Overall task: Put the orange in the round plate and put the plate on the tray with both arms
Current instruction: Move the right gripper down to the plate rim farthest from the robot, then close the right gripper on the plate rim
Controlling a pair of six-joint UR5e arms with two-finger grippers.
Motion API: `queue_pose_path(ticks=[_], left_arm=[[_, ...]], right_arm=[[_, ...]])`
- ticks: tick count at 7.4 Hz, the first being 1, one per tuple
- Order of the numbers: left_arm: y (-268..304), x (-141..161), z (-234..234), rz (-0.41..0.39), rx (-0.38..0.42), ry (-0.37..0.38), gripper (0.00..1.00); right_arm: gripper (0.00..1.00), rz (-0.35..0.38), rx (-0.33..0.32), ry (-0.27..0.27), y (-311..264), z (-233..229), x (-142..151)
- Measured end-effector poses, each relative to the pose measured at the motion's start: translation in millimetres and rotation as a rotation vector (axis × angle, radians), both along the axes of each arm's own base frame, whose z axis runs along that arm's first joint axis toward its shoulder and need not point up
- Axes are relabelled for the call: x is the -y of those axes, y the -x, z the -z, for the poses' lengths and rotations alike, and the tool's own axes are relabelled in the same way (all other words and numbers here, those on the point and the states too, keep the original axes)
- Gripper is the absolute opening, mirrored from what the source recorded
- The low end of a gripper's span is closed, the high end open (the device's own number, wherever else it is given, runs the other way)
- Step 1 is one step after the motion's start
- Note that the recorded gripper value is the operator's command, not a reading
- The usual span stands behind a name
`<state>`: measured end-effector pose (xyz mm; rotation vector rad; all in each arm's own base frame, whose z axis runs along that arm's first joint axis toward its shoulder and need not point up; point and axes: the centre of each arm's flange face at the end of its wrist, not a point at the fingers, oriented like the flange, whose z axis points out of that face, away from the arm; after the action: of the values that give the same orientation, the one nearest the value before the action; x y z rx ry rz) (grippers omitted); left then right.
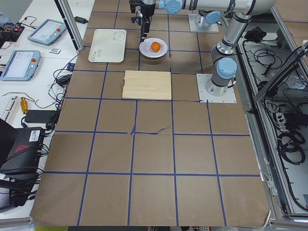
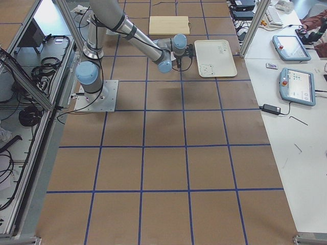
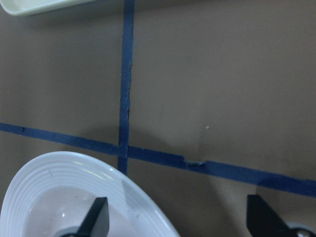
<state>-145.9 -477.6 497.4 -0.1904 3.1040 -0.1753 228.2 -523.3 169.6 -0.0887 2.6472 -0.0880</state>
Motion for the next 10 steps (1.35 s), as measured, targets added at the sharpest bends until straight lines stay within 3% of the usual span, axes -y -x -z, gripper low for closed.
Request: queue_pose_path(ticks=[1,2,3,4,10], left_arm=[[0,0,0,0.001,-0.001,0.000,1.00],[1,0,1,0.001,-0.002,-0.001,1.00],[0,0,1,0.001,-0.003,-0.001,1.00],[0,1,0,0.000,-0.003,0.000,1.00],[-2,2,0,-0.001,-0.004,0.001,1.00]], right_arm=[[0.80,-0.014,-0.001,-0.008,-7,4,-7],[0.46,-0.024,-0.002,-0.014,-11,9,-16],[0.17,-0.029,-0.002,-0.012,-13,12,-21],[0.00,-0.030,-0.002,-0.009,-14,12,-24],[0.00,-0.032,-0.001,0.026,-11,-1,-20]])
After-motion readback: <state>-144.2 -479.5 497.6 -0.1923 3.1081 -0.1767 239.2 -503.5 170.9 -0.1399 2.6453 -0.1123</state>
